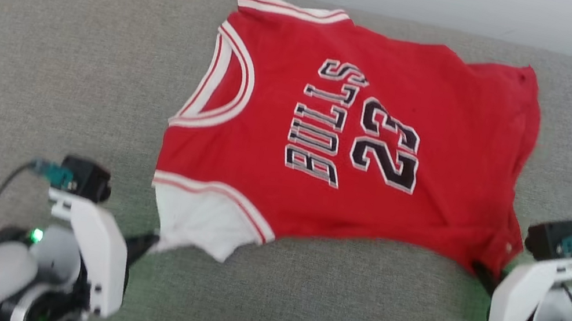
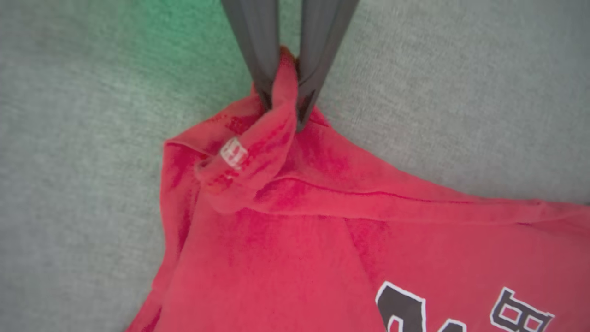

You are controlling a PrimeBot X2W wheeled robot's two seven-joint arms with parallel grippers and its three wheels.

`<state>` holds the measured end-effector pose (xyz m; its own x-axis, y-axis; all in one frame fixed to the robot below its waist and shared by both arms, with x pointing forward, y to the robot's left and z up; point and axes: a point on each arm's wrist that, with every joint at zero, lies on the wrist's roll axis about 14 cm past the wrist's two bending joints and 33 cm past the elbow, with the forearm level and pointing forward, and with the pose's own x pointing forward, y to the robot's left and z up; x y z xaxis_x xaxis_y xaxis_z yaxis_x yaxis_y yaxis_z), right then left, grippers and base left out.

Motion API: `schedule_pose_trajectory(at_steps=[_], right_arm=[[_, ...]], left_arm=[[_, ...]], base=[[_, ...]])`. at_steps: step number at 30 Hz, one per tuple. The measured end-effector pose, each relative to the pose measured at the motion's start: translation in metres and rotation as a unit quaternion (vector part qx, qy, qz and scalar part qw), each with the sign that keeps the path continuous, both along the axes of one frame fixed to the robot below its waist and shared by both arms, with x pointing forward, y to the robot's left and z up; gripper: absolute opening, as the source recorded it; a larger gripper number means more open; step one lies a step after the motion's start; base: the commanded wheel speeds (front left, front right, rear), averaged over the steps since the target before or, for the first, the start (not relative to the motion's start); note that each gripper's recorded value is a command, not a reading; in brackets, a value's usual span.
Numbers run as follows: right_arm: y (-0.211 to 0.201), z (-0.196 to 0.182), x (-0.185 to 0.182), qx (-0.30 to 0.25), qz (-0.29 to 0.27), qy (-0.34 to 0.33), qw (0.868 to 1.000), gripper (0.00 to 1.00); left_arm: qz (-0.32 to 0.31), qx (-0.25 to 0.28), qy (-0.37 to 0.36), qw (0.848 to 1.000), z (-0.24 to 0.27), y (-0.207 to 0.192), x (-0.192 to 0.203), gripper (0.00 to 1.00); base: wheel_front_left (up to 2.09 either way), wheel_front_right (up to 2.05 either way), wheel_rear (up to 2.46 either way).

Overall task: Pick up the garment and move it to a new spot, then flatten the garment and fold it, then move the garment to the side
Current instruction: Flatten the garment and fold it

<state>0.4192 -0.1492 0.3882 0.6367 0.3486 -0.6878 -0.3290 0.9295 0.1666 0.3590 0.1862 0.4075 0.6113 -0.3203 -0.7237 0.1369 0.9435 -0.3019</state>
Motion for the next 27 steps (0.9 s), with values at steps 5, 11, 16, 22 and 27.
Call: schedule_pose_trajectory(at_steps=[5,11,16,22,27], right_arm=[[-0.002,-0.005,-0.027,-0.003,0.011,0.027,1.0,0.0],[-0.004,-0.012,-0.055,0.013,-0.007,0.057,0.998,0.0],[-0.006,-0.018,-0.079,0.024,-0.022,0.085,0.996,0.0],[-0.007,-0.018,-0.093,0.028,-0.03,0.096,0.995,0.0],[-0.01,-0.009,-0.086,0.029,-0.041,0.079,0.996,0.0]], left_arm=[[0.015,-0.004,0.029,0.999,-0.01,0.001,-0.026,0.0],[0.041,-0.024,0.052,0.998,-0.018,-0.003,-0.051,0.0],[0.057,-0.035,0.075,0.995,-0.027,-0.008,-0.073,0.0],[0.072,-0.036,0.094,0.992,-0.03,-0.005,-0.09,0.0],[0.077,-0.011,0.053,0.996,-0.01,0.013,-0.07,0.0]], base=[[0.0,0.0,0.0],[0.0,0.0,0.0],[0.0,0.0,0.0],[0.0,0.0,0.0],[0.0,0.0,0.0]])
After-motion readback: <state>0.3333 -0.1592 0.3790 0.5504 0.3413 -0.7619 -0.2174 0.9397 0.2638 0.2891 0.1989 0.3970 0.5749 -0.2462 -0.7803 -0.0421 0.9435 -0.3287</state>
